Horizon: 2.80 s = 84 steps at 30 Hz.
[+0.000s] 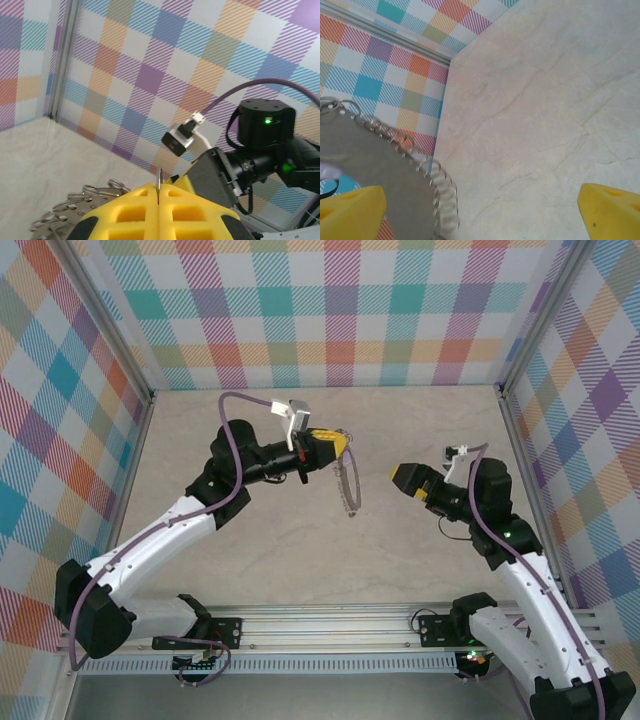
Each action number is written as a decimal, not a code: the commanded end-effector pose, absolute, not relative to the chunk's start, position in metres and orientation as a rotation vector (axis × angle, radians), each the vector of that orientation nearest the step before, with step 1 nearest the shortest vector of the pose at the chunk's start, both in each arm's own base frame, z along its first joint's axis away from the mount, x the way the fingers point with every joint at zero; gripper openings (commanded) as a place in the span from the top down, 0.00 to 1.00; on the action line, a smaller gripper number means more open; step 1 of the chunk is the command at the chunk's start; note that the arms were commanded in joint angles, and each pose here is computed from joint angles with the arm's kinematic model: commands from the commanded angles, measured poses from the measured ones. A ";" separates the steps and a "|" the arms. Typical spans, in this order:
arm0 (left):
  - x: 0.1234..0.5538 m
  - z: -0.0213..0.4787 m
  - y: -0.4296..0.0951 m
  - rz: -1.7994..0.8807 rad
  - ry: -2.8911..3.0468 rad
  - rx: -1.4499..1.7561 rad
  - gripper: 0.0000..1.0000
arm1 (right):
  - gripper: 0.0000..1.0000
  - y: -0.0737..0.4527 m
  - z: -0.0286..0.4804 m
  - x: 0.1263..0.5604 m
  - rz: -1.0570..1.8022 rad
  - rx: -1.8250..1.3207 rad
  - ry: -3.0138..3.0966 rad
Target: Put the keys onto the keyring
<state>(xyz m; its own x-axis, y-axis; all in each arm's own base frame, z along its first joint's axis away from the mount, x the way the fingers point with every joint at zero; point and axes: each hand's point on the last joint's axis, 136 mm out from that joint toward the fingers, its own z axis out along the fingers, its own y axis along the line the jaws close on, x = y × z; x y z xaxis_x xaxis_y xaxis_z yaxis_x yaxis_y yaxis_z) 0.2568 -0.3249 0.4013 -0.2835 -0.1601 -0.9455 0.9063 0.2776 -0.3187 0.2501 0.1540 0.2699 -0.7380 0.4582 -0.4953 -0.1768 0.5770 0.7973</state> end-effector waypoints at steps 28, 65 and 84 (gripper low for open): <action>0.288 0.432 -0.354 -1.489 1.221 0.863 1.00 | 0.37 0.204 0.342 0.259 1.088 -0.439 1.726; 0.279 0.442 -0.351 -1.518 1.249 0.890 1.00 | 0.43 0.243 0.384 0.276 1.093 -0.520 1.571; 0.287 0.440 -0.345 -1.452 1.286 0.828 1.00 | 1.00 0.233 0.370 0.268 1.049 -0.493 1.657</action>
<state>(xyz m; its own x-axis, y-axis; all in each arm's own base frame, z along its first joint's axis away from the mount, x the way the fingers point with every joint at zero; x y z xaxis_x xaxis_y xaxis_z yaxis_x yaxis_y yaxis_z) 0.2953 -0.3598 0.4073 -0.3741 -0.1714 -0.9114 0.9228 0.0288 -0.3842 0.2718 0.2380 0.3597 -0.3796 0.1864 -0.9062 -0.7540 0.5053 0.4198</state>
